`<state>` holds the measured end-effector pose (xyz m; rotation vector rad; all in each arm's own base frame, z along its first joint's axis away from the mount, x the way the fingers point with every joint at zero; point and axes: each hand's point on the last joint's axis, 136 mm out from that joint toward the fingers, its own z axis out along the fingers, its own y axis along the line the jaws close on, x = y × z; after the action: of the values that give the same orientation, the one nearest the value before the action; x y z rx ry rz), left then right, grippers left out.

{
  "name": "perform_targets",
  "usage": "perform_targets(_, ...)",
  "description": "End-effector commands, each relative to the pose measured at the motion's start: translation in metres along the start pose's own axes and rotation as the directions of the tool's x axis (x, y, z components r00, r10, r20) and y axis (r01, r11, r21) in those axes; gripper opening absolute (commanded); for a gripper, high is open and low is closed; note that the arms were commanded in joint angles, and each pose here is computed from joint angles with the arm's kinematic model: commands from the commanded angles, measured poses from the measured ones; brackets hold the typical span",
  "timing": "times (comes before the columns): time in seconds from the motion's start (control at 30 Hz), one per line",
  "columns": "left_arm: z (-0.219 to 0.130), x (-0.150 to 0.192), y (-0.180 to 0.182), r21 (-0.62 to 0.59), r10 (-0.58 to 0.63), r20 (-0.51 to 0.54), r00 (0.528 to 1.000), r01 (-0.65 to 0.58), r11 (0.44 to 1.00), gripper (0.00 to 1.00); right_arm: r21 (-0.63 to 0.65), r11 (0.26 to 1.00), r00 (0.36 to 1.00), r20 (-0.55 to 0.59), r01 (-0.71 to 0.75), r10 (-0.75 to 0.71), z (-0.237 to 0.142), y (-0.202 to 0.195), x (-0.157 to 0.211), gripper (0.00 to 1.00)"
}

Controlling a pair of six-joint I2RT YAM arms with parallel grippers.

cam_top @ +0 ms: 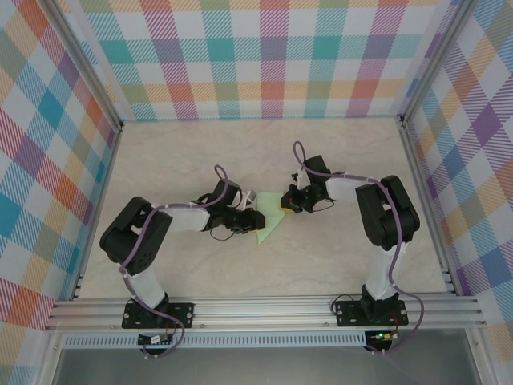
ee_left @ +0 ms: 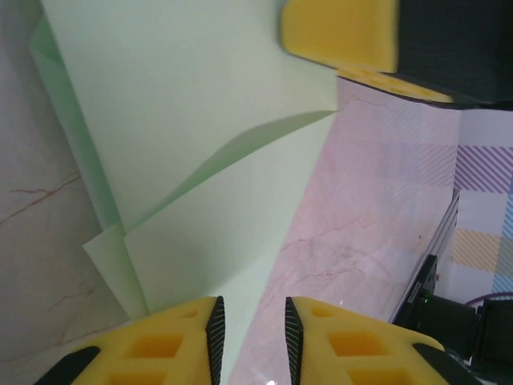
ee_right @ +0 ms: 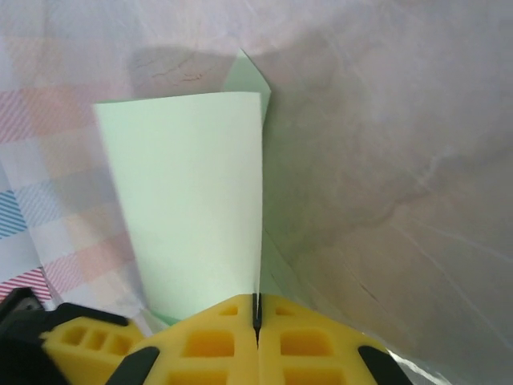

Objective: Fold a paper plane with a square sheet of paper (fold left side to right side)
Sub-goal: Fold the wing for the fifth time at the center of the table.

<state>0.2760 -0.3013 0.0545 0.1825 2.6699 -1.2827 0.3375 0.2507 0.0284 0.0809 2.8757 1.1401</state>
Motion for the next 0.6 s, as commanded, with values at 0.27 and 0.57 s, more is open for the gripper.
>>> perform_targets(0.27, -0.042, 0.014, -0.054, -0.185, 0.387, -0.046, 0.921, -0.389, 0.903, 0.47, 0.041, 0.998, 0.999, -0.012, 0.044, -0.043, -0.019, 0.019, 0.007, 0.0)
perform_targets(0.57, -0.012, 0.028, -0.038, -0.364, 0.468, -0.157, 0.87, -0.491, 0.791, 0.58, 0.041, 0.999, 0.999, -0.02, 0.036, -0.036, -0.019, 0.023, 0.007, 0.0)
